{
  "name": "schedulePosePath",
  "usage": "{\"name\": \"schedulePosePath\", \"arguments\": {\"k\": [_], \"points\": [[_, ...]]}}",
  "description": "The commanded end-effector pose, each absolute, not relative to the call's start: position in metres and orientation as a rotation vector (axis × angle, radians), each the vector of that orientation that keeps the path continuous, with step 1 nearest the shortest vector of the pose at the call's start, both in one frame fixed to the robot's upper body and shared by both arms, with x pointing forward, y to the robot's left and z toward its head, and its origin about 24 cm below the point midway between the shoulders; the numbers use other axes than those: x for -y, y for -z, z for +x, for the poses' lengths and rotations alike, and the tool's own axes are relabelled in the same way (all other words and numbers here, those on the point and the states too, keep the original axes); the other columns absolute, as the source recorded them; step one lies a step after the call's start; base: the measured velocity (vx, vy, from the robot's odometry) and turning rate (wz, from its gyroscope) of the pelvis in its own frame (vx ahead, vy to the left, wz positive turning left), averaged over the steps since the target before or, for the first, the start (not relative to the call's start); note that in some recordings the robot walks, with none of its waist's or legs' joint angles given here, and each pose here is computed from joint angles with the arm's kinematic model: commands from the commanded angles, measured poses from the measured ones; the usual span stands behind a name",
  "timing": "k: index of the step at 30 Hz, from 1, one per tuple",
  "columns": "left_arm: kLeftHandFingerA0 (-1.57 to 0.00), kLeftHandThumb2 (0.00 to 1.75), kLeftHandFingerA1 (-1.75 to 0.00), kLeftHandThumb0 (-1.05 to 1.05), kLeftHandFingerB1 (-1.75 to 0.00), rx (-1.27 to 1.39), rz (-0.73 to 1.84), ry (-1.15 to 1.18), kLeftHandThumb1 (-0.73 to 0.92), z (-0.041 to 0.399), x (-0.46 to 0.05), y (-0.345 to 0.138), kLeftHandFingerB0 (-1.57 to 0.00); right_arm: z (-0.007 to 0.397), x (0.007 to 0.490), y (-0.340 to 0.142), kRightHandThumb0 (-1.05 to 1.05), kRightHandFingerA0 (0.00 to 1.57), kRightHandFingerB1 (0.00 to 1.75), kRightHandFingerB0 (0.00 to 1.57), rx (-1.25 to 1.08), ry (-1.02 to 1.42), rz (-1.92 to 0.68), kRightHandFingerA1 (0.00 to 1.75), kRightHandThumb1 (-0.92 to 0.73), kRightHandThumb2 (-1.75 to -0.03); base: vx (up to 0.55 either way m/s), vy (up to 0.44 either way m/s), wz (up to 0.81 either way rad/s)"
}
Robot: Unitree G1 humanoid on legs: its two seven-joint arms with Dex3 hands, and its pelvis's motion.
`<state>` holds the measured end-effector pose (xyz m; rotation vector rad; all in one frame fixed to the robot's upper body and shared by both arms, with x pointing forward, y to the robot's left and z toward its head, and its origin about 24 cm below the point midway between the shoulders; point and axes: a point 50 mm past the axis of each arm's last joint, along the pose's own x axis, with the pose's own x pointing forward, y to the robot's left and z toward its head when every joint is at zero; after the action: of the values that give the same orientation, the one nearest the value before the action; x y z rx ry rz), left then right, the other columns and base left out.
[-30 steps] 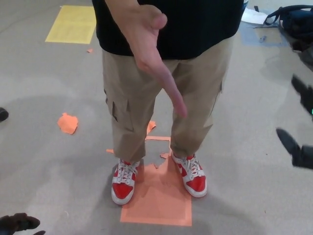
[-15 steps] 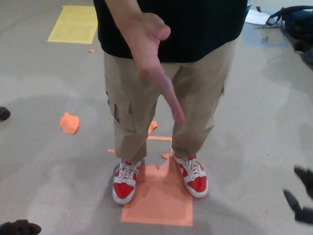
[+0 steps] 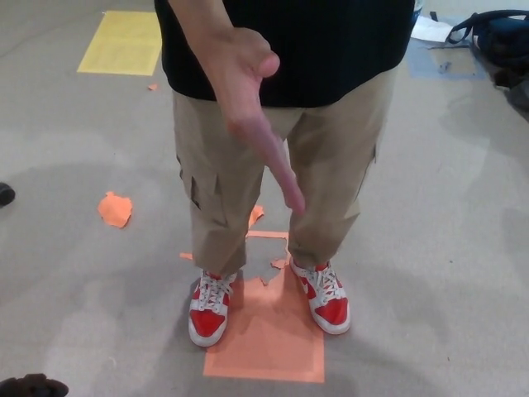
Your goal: The robot extends its right arm to grab a person's hand and shakes it
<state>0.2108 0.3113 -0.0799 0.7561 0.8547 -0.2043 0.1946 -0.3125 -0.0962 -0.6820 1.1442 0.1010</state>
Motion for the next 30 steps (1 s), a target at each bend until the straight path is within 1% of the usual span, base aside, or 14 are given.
{"name": "schedulePosePath", "arguments": {"k": [1,3,4,5,6,10,11,12,13,14,15,20,22,30], "points": [[-0.31,0.70,-0.35,-0.75,-0.32,-0.884,0.746,0.167,0.92,0.207,-0.317,0.081,-0.28,0.194,0.321,0.092,-0.80,0.00,0.18,0.00,-1.184,-0.121,-0.703,0.16,-0.79,-1.15,0.00,0.000,0.00],[-0.31,0.70,-0.34,-0.76,-0.32,-0.877,0.739,0.172,0.92,0.207,-0.316,0.080,-0.27,0.194,0.321,0.092,-0.80,0.00,0.18,0.00,-1.184,-0.117,-0.693,0.16,-0.79,-1.14,0.00,0.000,0.00],[-0.31,0.70,-0.34,-0.77,-0.32,-0.869,0.751,0.178,0.92,0.207,-0.316,0.080,-0.27,0.194,0.322,0.092,-0.83,0.02,0.19,0.02,-1.185,-0.108,-0.683,0.13,-0.75,-0.90,0.00,0.000,0.00],[-0.31,0.70,-0.34,-0.77,-0.32,-0.865,0.757,0.181,0.92,0.208,-0.316,0.080,-0.27,0.194,0.322,0.092,-0.83,0.02,0.19,0.02,-1.186,-0.104,-0.679,0.13,-0.75,-0.90,0.00,0.000,0.00],[-0.32,0.70,-0.34,-0.75,-0.31,-0.861,0.764,0.191,0.92,0.208,-0.315,0.080,-0.27,0.192,0.323,0.092,-0.79,0.00,0.20,0.01,-1.193,-0.097,-0.664,0.18,-0.76,-1.13,0.00,0.000,0.00],[-0.31,0.70,-0.34,-0.77,-0.32,-0.875,0.748,0.173,0.91,0.204,-0.316,0.082,-0.27,0.188,0.324,0.094,-0.83,0.00,0.17,0.01,-1.206,-0.102,-0.660,0.11,-0.75,-0.97,0.00,0.000,0.00],[-0.32,0.70,-0.34,-0.75,-0.32,-0.880,0.754,0.175,0.92,0.203,-0.316,0.083,-0.29,0.186,0.324,0.094,-0.80,0.00,0.21,0.07,-1.208,-0.103,-0.667,0.17,-0.77,-1.13,0.00,0.000,0.00],[-0.32,0.70,-0.34,-0.75,-0.32,-0.881,0.763,0.175,0.92,0.203,-0.316,0.083,-0.29,0.187,0.323,0.095,-0.80,0.00,0.21,0.07,-1.207,-0.107,-0.681,0.17,-0.77,-1.13,0.00,0.000,0.00],[-0.32,0.71,-0.34,-0.75,-0.31,-0.897,0.770,0.180,0.92,0.198,-0.316,0.086,-0.27,0.182,0.324,0.097,-0.77,0.00,0.24,0.11,-1.206,-0.097,-0.653,0.19,-0.75,-1.10,0.00,0.000,0.00],[-0.30,0.71,-0.34,-0.77,-0.31,-0.914,0.780,0.191,0.92,0.194,-0.316,0.088,-0.24,0.179,0.324,0.098,-0.77,0.02,0.20,0.02,-1.211,-0.092,-0.635,0.14,-0.72,-0.90,0.00,0.000,0.00],[-0.31,0.70,-0.34,-0.76,-0.31,-0.911,0.775,0.195,0.92,0.193,-0.316,0.089,-0.24,0.178,0.324,0.099,-0.78,0.00,0.20,0.01,-1.219,-0.095,-0.637,0.18,-0.74,-1.11,0.00,0.000,0.00],[-0.31,0.71,-0.33,-0.76,-0.31,-0.898,0.750,0.197,0.92,0.189,-0.315,0.090,-0.26,0.175,0.324,0.100,-0.80,0.00,0.22,0.09,-1.230,-0.129,-0.676,0.18,-0.79,-1.12,0.00,0.000,0.00],[-0.30,0.71,-0.34,-0.76,-0.31,-0.908,0.758,0.208,0.92,0.186,-0.315,0.092,-0.25,0.174,0.325,0.100,-0.82,0.00,0.17,0.00,-1.240,-0.153,-0.710,0.14,-0.81,-1.14,0.00,0.000,0.00],[-0.30,0.71,-0.33,-0.76,-0.30,-0.939,0.748,0.205,0.91,0.178,-0.316,0.096,-0.24,0.168,0.323,0.104,-0.86,0.00,0.24,0.13,-1.245,-0.163,-0.741,0.19,-0.81,-1.12,0.00,0.000,0.00]]}}
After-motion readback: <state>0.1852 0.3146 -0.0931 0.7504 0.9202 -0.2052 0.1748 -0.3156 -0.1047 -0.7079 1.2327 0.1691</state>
